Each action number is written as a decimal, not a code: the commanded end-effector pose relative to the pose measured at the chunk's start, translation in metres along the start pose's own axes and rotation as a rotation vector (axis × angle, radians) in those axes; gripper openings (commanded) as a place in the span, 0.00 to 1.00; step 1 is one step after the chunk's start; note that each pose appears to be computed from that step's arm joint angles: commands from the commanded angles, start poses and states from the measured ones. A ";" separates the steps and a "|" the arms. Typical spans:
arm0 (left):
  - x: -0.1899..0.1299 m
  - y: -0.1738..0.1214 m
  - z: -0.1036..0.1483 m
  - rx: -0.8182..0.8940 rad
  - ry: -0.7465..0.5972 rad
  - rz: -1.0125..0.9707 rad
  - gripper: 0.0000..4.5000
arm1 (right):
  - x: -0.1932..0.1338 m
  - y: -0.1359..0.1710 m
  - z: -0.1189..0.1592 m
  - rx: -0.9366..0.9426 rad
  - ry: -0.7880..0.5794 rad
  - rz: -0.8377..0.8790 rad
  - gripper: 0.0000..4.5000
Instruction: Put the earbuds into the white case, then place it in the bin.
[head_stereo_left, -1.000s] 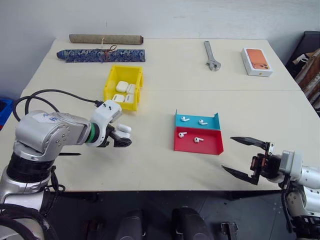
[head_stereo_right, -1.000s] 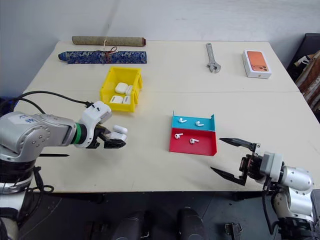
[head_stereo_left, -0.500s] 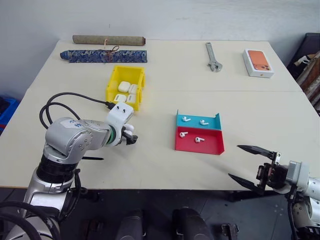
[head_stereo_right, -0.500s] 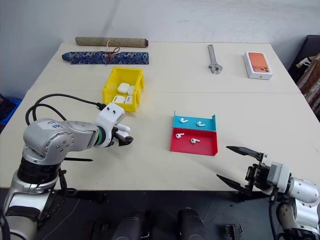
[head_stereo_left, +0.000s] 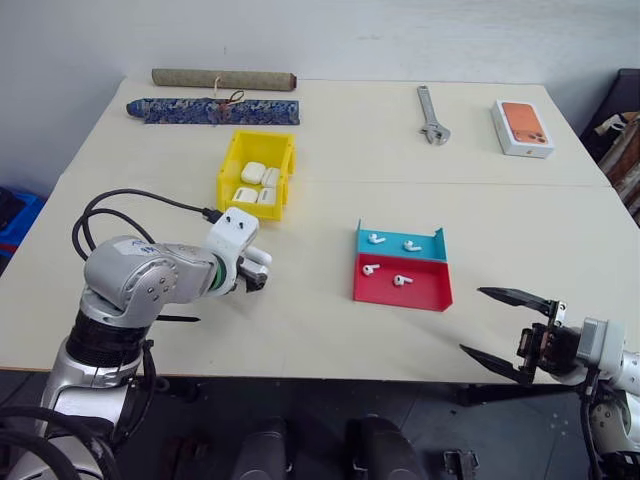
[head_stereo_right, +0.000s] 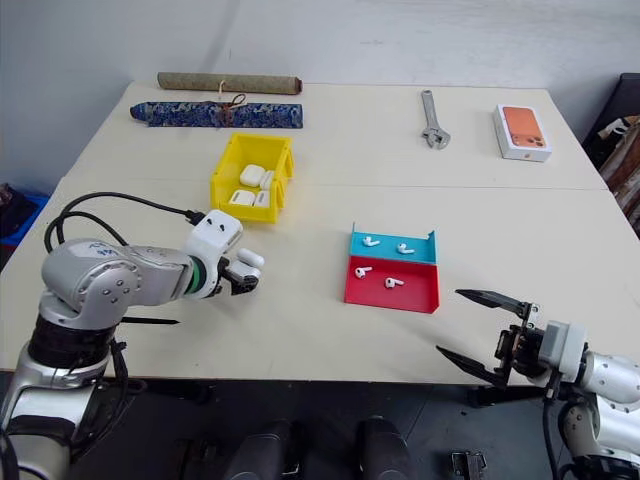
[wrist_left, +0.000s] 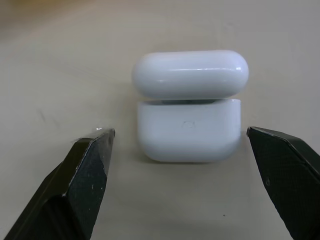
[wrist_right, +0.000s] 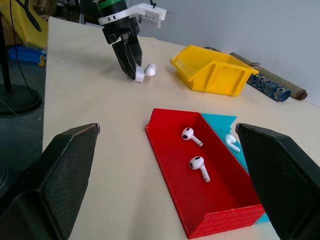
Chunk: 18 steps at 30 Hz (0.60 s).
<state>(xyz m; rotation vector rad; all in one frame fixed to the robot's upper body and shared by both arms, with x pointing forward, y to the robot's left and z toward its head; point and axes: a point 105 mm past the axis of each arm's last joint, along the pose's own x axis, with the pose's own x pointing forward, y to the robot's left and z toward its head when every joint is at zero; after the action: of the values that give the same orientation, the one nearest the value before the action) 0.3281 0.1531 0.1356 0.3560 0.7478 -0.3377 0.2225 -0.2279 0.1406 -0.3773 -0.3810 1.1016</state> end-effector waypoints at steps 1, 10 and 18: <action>0.003 -0.002 0.003 -0.019 -0.004 0.004 1.00 | 0.005 -0.003 0.010 -0.037 -0.020 0.000 1.00; 0.008 -0.001 -0.003 -0.005 0.031 0.032 1.00 | 0.007 -0.004 0.016 -0.046 -0.015 -0.018 1.00; 0.019 -0.011 -0.006 -0.015 0.045 0.025 0.80 | 0.007 -0.003 0.016 -0.047 -0.014 -0.027 1.00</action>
<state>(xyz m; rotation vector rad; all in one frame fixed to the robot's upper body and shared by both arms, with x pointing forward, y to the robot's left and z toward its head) 0.3327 0.1362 0.1245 0.3313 0.7645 -0.3449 0.2233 -0.2197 0.1494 -0.3784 -0.3943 1.0809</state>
